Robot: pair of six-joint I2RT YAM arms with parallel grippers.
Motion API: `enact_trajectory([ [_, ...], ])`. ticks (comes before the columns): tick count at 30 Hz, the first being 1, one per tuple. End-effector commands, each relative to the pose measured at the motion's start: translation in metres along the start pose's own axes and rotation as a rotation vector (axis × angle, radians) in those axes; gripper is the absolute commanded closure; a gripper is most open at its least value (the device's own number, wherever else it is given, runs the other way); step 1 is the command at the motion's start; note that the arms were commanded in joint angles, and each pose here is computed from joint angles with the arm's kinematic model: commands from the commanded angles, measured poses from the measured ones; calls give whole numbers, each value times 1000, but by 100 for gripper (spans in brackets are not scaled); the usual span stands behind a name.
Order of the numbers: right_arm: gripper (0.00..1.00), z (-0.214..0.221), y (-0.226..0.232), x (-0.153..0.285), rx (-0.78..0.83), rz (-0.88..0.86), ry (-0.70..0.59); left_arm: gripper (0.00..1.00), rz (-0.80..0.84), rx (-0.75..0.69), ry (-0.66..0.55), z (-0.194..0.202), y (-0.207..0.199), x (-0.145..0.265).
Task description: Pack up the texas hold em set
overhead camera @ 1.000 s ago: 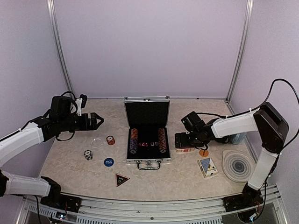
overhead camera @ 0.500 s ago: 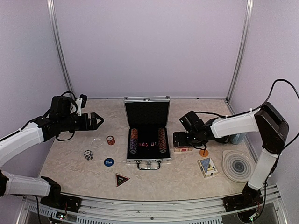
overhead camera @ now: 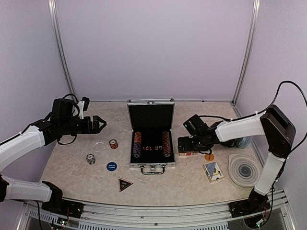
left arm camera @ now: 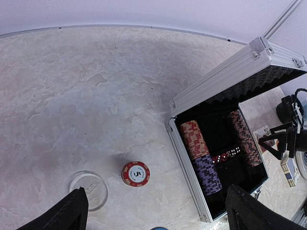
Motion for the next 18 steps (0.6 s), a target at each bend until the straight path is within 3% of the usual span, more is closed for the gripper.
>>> enact_trajectory([
  [1,1,2,9,-3,50,39,-2,1,21,1,-33,-9,-4,2],
  [18,1,0,28,0,152,148,-32,1,21,8,-32,-10,-2,1],
])
Point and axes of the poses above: each gripper's point midway between its finger pads, its own x axis back along the fingers, its own y axis along the line the jaws close on, z = x × y, the point moved 5 cm from there along x, back along the fingers, and after that the axes turned 1 degree about -x, right-handed, at the moved point
